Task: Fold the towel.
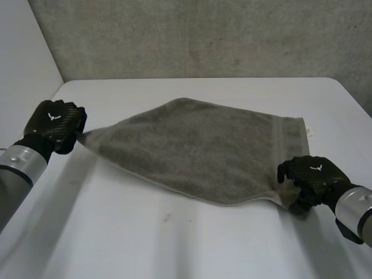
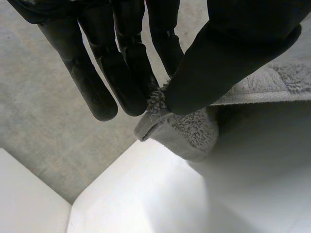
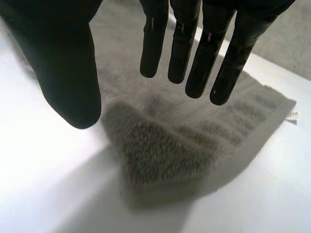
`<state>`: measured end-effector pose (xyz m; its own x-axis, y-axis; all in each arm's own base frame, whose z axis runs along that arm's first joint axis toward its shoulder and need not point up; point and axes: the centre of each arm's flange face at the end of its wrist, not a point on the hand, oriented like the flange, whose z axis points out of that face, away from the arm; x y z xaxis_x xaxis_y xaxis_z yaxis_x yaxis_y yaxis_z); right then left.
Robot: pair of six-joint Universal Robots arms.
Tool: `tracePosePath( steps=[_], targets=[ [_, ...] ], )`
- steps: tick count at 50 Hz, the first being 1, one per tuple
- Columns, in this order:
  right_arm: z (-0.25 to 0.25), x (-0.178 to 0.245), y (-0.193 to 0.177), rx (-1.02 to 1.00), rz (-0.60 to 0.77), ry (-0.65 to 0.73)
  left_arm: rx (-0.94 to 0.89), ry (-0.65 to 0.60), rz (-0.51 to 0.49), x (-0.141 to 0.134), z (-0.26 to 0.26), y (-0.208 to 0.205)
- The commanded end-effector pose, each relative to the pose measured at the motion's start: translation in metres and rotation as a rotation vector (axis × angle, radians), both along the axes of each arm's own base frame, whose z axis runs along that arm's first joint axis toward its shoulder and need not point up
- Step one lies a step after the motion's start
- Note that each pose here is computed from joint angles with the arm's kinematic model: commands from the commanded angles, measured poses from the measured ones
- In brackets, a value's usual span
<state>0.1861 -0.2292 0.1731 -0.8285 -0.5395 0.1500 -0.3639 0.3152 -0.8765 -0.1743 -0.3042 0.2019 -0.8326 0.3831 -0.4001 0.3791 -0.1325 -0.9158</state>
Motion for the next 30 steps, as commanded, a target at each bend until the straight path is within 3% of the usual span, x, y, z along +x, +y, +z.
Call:
tracePosePath(
  steps=[1,6,15,30],
  targets=[
    [-0.014,0.028,0.001,0.033,0.054,-0.083,-0.009,0.022,0.051,0.009,0.005,-0.007],
    [-0.033,0.041,0.008,0.068,0.1,-0.06,0.003,0.043,0.047,0.008,0.005,-0.006],
    [-0.055,0.041,-0.006,-0.001,0.035,-0.021,0.012,0.051,0.04,0.005,0.003,-0.004],
    [-0.044,0.028,-0.021,-0.139,-0.062,0.063,0.023,0.049,0.04,0.005,0.002,-0.001]
  ],
)
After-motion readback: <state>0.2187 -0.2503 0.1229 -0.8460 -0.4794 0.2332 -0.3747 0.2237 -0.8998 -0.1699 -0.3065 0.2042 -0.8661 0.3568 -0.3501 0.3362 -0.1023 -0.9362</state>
